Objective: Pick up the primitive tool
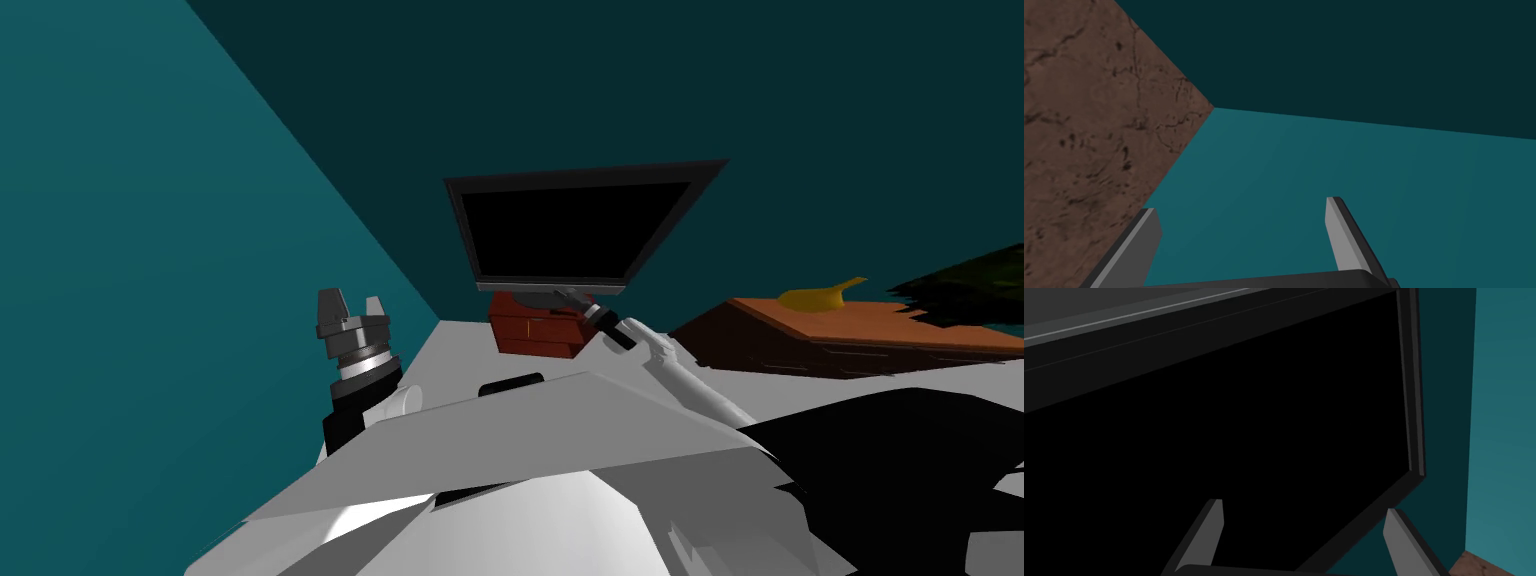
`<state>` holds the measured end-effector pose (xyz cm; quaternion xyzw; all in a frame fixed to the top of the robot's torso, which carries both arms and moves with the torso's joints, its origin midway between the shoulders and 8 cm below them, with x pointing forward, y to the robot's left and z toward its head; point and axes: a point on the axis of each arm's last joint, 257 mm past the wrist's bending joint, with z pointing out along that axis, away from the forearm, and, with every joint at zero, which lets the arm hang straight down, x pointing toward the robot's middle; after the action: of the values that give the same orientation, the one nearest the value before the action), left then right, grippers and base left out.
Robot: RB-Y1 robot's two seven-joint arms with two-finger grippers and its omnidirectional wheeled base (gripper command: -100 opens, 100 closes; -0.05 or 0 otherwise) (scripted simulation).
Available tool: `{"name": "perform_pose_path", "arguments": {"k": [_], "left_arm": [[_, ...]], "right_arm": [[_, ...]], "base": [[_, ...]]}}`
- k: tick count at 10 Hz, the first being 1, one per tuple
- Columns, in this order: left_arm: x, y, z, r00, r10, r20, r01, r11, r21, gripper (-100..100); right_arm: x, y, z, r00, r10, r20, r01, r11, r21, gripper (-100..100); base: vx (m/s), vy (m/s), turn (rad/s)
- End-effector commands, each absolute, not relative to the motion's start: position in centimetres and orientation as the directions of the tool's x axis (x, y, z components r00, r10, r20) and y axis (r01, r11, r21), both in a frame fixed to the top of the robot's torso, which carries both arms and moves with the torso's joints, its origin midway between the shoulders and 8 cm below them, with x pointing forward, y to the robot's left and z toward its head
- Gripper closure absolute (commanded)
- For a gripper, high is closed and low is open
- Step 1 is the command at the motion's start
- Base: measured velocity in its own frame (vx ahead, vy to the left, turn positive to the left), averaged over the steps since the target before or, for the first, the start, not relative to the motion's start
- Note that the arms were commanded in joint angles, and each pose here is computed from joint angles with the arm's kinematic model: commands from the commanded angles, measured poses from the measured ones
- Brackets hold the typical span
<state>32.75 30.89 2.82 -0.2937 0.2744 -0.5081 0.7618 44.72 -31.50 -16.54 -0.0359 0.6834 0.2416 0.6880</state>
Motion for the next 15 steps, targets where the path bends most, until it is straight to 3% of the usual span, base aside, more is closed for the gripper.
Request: {"name": "perform_pose_path", "arguments": {"k": [1, 9, 15], "left_arm": [[32.7, 30.9, 2.8, 0.333, -0.935, -0.119, 0.613, 0.311, -0.726, 0], [32.8, 30.9, 2.8, 0.333, -0.935, -0.119, 0.613, 0.311, -0.726, 0], [32.7, 30.9, 2.8, 0.333, -0.935, -0.120, 0.613, 0.311, -0.726, 0]], "right_arm": [[44.9, -32.9, -18.3, -0.077, 0.193, -0.978, -0.370, 0.906, 0.208, -100], [43.8, -39.8, -26.1, -0.225, -0.064, -0.972, -0.300, 0.954, 0.006, -100], [39.0, -48.6, -34.4, -0.423, -0.359, -0.832, -0.309, 0.920, -0.240, -100]], "base": [[0.000, 0.042, 0.273], [0.006, 0.033, 0.149], [0.026, 0.034, 0.212]]}}
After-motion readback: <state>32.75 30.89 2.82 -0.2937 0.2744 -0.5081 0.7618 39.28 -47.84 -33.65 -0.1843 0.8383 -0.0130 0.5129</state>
